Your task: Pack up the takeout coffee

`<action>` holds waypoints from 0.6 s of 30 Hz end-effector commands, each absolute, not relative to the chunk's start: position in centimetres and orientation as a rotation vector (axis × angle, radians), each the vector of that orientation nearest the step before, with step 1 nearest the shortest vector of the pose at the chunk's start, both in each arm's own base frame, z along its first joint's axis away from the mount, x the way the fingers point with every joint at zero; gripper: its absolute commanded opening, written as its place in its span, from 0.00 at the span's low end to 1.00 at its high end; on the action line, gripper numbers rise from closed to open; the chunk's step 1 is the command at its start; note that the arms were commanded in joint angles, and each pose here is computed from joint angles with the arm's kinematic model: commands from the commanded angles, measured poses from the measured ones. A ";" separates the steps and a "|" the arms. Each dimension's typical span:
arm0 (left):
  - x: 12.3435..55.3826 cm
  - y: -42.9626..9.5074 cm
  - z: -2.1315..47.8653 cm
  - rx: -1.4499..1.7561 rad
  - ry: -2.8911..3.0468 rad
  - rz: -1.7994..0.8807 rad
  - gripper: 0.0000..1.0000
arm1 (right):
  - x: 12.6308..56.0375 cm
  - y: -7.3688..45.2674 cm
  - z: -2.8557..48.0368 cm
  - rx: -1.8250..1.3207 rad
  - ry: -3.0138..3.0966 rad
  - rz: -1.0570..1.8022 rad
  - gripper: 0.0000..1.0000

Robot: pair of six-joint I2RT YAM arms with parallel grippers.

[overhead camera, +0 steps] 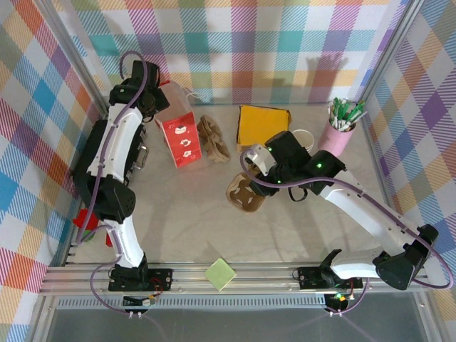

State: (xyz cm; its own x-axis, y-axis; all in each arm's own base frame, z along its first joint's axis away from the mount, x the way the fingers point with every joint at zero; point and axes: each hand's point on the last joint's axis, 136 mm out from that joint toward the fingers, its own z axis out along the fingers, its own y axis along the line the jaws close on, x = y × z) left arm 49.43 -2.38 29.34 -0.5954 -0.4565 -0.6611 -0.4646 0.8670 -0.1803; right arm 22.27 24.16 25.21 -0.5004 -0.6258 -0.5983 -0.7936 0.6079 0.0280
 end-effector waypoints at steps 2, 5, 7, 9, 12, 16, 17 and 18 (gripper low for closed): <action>49.0 -0.6 29.3 -0.688 2.311 0.119 0.61 | 21.6 23.9 25.9 -1.112 2.292 0.429 0.40; 49.3 -0.5 28.5 -0.687 2.329 0.129 0.52 | 21.6 23.9 26.1 -1.114 2.289 0.427 0.40; 49.5 -0.4 28.0 -0.684 2.341 0.132 0.48 | 21.5 23.8 26.3 -1.111 2.286 0.428 0.40; 49.5 -0.5 27.6 -0.678 2.356 0.129 0.43 | 21.5 23.8 26.5 -1.111 2.282 0.433 0.40; 49.3 -0.5 27.5 -0.671 2.371 0.124 0.32 | 21.4 23.7 26.8 -1.106 2.275 0.435 0.40; 48.6 -0.7 28.1 -0.654 2.379 0.113 0.14 | 21.1 23.5 27.6 -1.096 2.256 0.448 0.40; 48.4 -0.7 28.4 -0.647 2.382 0.108 0.10 | 21.0 23.5 27.9 -1.097 2.250 0.453 0.40; 48.0 -0.7 28.7 -0.640 2.385 0.103 0.04 | 20.9 23.5 28.2 -1.097 2.242 0.456 0.40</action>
